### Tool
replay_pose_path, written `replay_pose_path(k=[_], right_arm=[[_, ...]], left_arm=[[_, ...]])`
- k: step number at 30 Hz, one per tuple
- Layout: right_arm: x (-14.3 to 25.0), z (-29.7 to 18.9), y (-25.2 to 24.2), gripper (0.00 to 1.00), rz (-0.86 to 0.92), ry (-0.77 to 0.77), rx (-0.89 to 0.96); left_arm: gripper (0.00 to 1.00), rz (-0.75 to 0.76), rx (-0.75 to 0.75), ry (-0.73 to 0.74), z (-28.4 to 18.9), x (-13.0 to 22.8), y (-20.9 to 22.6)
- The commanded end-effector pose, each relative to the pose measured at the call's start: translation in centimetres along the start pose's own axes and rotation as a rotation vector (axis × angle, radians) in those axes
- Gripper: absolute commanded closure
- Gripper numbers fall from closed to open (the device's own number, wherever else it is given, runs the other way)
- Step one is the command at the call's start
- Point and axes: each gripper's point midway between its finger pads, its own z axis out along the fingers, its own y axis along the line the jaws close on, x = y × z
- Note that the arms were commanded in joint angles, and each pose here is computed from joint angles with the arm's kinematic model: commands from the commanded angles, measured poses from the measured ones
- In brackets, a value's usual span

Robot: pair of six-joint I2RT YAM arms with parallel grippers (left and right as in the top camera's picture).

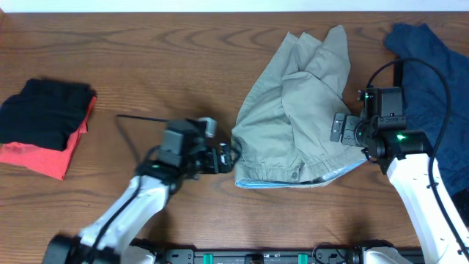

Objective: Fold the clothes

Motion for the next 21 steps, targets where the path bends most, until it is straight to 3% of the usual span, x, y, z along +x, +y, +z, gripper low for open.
replay_pose_path(k=[1, 4, 5, 6, 9, 15, 21], right_arm=[[-0.3, 0.1, -1.3, 0.01, 0.045, -0.003, 0.032], [-0.4, 0.2, -1.5, 0.01, 0.053, -0.007, 0.034], [-0.5, 0.2, -1.4, 0.01, 0.052, -0.009, 0.03], [-0.5, 0.2, -1.4, 0.01, 0.05, -0.011, 0.028], [-0.8, 0.2, -0.2, 0.01, -0.011, -0.017, -0.039], [-4.1, 0.9, 3.6, 0.05, -0.145, -0.139, -0.221], [-5.3, 5.3, 7.7, 0.09, -0.219, -0.16, -0.376]], left_arm=[[0.27, -0.079, 0.037, 0.103, 2.5, 2.2, -1.3], [0.57, -0.115, 0.03, 0.157, 4.3, 3.7, -1.2], [0.81, -0.119, 0.024, 0.176, 4.8, 4.2, -1.0], [0.94, -0.125, 0.015, 0.191, 5.0, 4.7, -0.7], [0.94, -0.163, -0.01, 0.221, 4.7, 5.2, 0.3], [0.94, -0.174, -0.036, 0.185, 0.8, 3.1, 2.4], [0.94, -0.139, -0.053, 0.149, -1.7, 2.5, 2.7]])
